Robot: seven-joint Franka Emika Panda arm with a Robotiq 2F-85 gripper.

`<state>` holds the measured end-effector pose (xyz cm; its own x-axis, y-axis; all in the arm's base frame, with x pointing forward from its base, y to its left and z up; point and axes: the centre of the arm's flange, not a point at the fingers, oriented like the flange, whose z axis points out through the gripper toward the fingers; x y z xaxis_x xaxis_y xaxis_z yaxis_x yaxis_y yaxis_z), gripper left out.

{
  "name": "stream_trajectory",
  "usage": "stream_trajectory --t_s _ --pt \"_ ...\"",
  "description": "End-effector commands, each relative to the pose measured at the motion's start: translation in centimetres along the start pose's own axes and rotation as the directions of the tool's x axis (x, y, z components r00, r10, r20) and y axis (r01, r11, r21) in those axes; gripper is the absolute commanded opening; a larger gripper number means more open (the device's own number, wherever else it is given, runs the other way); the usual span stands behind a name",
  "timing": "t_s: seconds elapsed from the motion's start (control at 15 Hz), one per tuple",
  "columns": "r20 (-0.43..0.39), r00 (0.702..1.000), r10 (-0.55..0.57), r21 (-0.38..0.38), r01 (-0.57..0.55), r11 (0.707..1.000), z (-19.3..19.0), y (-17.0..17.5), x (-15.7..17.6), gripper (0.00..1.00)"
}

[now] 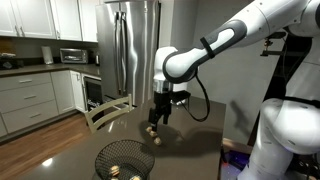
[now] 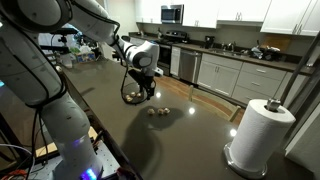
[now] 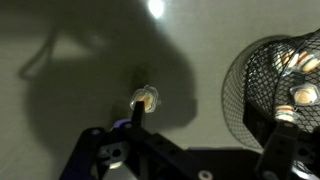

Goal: Place one of the hamburger toys inside the black basket

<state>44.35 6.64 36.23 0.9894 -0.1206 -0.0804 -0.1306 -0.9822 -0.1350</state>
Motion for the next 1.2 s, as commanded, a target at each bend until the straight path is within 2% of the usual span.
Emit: stream_trajectory --t_s 0.0,0.33,1.13 --pt "-0.065 0.997 0.033 -0.051 -0.037 0.998 1.7 0.4 0.4 1.0" --pt "-0.106 0.993 0.059 -0.077 -0.067 0.995 3.7 0.9 1.6 1.0" --pt "-0.07 0.988 0.135 -0.12 -0.142 0.983 6.9 2.1 4.9 1.0"
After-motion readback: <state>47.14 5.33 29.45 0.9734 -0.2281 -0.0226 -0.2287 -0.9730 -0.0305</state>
